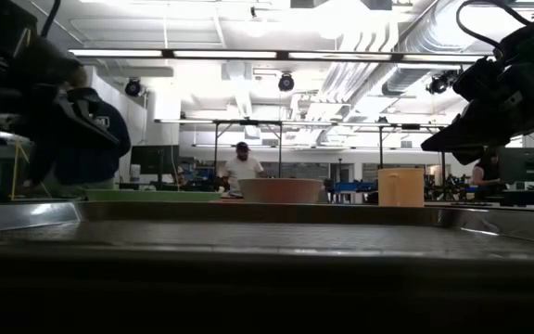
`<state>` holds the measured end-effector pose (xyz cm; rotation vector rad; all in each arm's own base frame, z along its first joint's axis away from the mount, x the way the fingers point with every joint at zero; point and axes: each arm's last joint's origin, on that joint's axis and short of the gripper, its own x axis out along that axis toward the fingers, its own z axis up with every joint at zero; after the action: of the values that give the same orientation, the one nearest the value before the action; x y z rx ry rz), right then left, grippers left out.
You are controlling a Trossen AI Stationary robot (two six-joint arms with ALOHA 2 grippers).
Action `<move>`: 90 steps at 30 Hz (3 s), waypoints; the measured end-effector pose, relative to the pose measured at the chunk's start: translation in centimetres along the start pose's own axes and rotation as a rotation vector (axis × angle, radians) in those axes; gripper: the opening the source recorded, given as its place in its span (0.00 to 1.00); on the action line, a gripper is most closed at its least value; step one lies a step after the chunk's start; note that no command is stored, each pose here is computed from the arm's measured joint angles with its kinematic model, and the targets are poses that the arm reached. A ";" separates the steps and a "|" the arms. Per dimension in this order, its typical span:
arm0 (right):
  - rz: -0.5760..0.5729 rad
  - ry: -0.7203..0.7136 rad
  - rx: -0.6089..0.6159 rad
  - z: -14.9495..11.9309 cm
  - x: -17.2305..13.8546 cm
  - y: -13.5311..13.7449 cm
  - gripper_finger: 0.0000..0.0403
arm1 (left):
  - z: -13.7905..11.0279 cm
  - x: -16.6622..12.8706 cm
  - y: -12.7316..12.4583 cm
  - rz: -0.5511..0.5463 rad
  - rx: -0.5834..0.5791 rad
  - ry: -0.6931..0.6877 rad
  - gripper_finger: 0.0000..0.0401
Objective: Set up tray
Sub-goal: Put the orange mug on the brown serving tray
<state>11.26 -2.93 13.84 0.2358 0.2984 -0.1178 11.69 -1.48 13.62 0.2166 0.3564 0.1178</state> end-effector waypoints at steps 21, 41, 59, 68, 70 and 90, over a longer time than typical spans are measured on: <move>-0.035 -0.018 -0.027 0.1 0.0 -0.1 0.00 | 1.2 -0.1 0.0 -0.056 -0.476 -0.110 0.14; 0.011 -0.315 0.377 3.1 -0.5 0.3 0.00 | 1.2 -0.1 0.1 -0.040 -0.470 -0.113 0.14; -0.648 0.031 -0.032 24.9 -7.5 2.1 0.12 | 1.0 0.0 0.2 0.002 -0.466 -0.100 0.14; -0.775 0.363 -0.038 32.0 -5.5 -1.0 0.53 | 0.9 0.0 0.2 0.002 -0.464 -0.095 0.14; -0.754 0.474 0.026 32.7 -4.3 -2.3 0.61 | 0.9 0.0 0.2 0.002 -0.464 -0.095 0.14; -0.737 1.035 0.454 26.9 8.7 -14.3 0.68 | 0.7 0.0 0.0 -0.041 -0.454 -0.068 0.14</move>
<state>24.81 -24.09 33.13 0.6244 1.3929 -0.8065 11.93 -1.62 14.29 -0.2346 0.2577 0.1476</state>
